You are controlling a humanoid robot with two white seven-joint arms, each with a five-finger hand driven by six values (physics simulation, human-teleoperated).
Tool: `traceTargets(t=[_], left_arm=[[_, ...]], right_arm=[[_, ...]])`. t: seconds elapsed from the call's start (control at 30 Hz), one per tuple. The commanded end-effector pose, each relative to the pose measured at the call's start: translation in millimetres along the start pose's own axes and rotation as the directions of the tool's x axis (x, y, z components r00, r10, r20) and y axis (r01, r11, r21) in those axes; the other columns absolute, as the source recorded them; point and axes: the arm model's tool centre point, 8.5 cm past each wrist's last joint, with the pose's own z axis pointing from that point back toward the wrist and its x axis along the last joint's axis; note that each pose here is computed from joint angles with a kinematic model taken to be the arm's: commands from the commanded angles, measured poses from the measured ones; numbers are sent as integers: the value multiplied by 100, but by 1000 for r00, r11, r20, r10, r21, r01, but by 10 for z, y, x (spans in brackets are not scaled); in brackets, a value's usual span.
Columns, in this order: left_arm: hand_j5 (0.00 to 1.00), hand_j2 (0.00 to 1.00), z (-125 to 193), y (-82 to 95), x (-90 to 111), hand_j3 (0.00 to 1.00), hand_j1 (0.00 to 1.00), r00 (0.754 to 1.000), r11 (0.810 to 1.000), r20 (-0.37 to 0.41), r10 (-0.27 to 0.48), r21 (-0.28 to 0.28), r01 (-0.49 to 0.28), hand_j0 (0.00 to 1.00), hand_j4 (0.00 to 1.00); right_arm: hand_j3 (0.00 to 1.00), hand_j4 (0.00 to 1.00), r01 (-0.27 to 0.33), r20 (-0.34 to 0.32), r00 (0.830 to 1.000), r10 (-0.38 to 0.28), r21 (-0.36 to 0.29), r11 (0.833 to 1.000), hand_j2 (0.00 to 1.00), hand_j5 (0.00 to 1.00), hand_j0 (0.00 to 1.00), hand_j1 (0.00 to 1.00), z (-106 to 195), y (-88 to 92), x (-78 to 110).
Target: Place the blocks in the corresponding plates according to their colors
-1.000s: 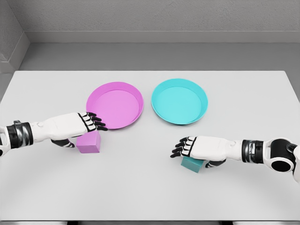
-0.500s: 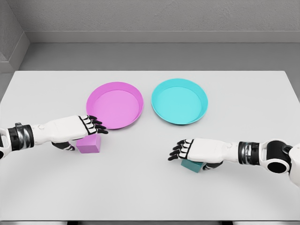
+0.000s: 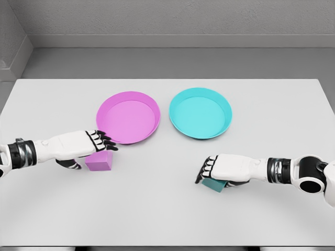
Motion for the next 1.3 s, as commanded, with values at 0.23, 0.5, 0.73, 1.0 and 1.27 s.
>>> traceTargets(t=[0.23, 0.5, 0.73, 1.0, 1.27], left_arm=[[100, 100, 11, 9, -68, 100, 100, 1000, 1000, -18, -6, -6, 6, 100, 100], [100, 100, -46, 26, -75, 100, 100, 1000, 1000, -17, -9, 0, 9, 100, 100], [100, 100, -93, 0, -65, 100, 100, 1000, 1000, -13, -13, -6, 13, 100, 100], [100, 100, -111, -43, -38, 100, 100, 1000, 1000, -4, -9, -18, 9, 100, 100], [100, 100, -158, -56, -9, 100, 100, 1000, 1000, 6, -5, -16, 5, 100, 100]], right_arm=[[64, 64, -21, -14, 1000, 21, 3, 1000, 64, 64, 64, 64, 42, -37, -33], [63, 63, -36, -35, 999, 36, 3, 999, 63, 63, 63, 63, 101, -186, -100], [63, 63, -68, -64, 996, 66, -30, 997, 63, 63, 63, 63, 173, -389, -190], [63, 63, -121, -92, 989, 115, -66, 990, 63, 63, 63, 63, 217, -692, -301], [63, 63, -132, -133, 984, 122, -71, 989, 63, 63, 63, 63, 282, -805, -446]])
